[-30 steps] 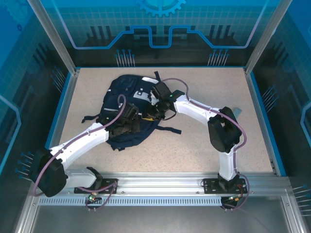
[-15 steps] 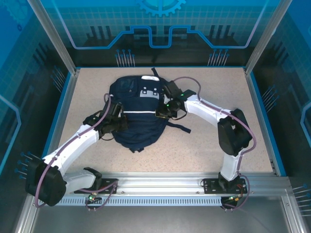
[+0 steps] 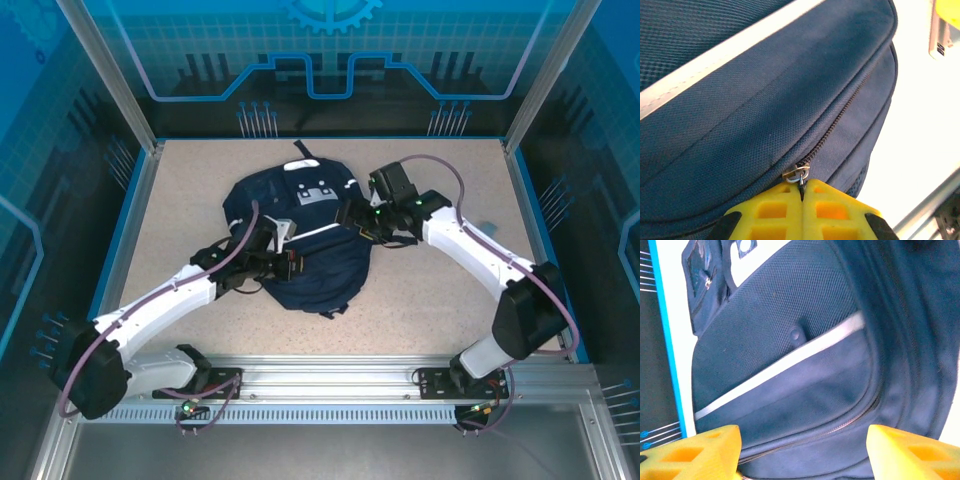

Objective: Pack books, pencil case, and school supplies into a backpack

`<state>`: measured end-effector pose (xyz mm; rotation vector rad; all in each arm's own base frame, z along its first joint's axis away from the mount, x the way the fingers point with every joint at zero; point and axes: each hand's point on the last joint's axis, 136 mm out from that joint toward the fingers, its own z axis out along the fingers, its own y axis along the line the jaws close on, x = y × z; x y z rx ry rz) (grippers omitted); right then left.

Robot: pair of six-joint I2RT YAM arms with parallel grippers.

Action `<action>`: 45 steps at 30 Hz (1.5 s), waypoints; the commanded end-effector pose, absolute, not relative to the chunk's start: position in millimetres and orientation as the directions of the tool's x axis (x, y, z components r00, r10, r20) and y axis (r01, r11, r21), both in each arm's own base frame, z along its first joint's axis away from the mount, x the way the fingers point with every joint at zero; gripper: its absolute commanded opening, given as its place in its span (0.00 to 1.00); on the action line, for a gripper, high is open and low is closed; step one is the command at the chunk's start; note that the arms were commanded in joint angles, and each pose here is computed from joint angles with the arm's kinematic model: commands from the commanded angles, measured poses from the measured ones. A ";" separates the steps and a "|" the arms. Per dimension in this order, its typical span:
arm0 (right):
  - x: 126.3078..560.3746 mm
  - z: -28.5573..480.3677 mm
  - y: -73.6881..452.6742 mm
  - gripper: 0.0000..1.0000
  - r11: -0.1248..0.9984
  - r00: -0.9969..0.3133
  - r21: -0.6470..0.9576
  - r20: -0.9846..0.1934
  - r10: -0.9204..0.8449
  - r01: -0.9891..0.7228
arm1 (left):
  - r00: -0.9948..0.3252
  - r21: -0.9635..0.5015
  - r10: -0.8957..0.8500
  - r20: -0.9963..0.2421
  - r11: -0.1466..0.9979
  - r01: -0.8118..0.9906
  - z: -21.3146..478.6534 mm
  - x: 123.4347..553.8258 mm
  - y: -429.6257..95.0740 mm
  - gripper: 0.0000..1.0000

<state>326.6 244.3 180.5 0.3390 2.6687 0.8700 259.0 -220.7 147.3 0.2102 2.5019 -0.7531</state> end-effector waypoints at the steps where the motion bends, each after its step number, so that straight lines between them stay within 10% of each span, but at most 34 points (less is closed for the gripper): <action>1: 307.7 179.4 260.1 0.68 0.704 -0.924 0.675 -0.085 0.373 0.221 | -0.816 -0.535 -0.024 -0.578 0.767 0.356 178.6 269.3 -249.7 0.00; 22: 306.9 129.1 294.9 0.41 0.669 -0.906 0.641 0.100 0.412 0.375 | -0.831 -0.487 0.022 -0.556 0.801 0.347 167.4 271.6 -257.3 0.00; 33: 320.2 131.5 247.2 0.12 0.735 -0.868 0.554 -0.042 0.494 0.392 | -0.845 -0.265 0.067 -0.530 0.934 0.240 149.3 268.9 -187.8 0.00; 45: 320.8 128.7 234.4 0.09 0.764 -0.861 0.511 -0.088 0.502 0.393 | -0.849 -0.205 -0.013 -0.529 0.972 0.114 153.2 278.6 -132.6 0.00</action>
